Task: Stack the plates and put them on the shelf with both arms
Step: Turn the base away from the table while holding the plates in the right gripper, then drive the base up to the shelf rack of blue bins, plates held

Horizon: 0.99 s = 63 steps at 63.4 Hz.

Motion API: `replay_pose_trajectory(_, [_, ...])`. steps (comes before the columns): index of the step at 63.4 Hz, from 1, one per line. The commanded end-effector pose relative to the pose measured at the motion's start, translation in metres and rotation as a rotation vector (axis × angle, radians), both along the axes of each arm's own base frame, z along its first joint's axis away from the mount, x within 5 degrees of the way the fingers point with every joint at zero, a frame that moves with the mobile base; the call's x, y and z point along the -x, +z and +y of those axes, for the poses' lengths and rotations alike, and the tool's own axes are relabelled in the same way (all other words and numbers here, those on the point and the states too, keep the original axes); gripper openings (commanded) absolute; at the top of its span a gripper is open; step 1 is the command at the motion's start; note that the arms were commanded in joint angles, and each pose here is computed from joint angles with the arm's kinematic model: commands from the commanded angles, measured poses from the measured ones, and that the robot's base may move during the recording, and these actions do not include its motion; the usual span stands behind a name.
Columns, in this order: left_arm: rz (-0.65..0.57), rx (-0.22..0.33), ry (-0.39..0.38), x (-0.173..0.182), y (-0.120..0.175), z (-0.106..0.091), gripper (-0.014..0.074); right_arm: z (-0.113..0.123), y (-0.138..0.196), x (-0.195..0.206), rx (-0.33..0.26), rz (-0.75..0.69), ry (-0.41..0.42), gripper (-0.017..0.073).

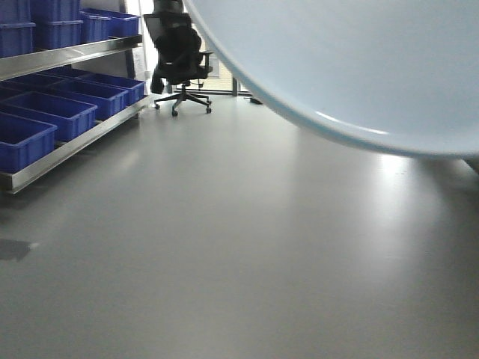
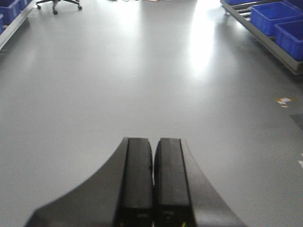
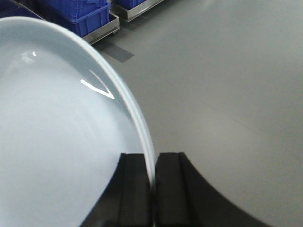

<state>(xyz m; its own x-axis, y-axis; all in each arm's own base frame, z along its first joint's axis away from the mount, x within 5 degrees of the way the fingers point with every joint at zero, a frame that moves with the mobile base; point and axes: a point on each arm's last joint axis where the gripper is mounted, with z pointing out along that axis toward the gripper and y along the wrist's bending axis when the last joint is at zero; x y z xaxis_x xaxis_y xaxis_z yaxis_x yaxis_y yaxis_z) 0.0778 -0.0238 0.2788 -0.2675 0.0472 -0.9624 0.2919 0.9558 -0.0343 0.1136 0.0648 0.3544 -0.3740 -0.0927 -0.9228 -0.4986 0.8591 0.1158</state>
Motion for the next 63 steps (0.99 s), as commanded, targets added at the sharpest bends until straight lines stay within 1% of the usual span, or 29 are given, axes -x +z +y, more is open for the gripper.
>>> replay_pose_trajectory(1, [-0.085, 0.037, -0.015, -0.0011, 0.0155, -0.0019, 0.0084, -0.0013, 0.0176, -0.0018, -0.063, -0.103, -0.025, 0.0056])
replay_pose_trajectory(63, [-0.085, 0.037, -0.015, -0.0011, 0.0155, -0.0019, 0.0084, -0.0013, 0.0176, -0.0018, -0.063, -0.103, -0.025, 0.0056])
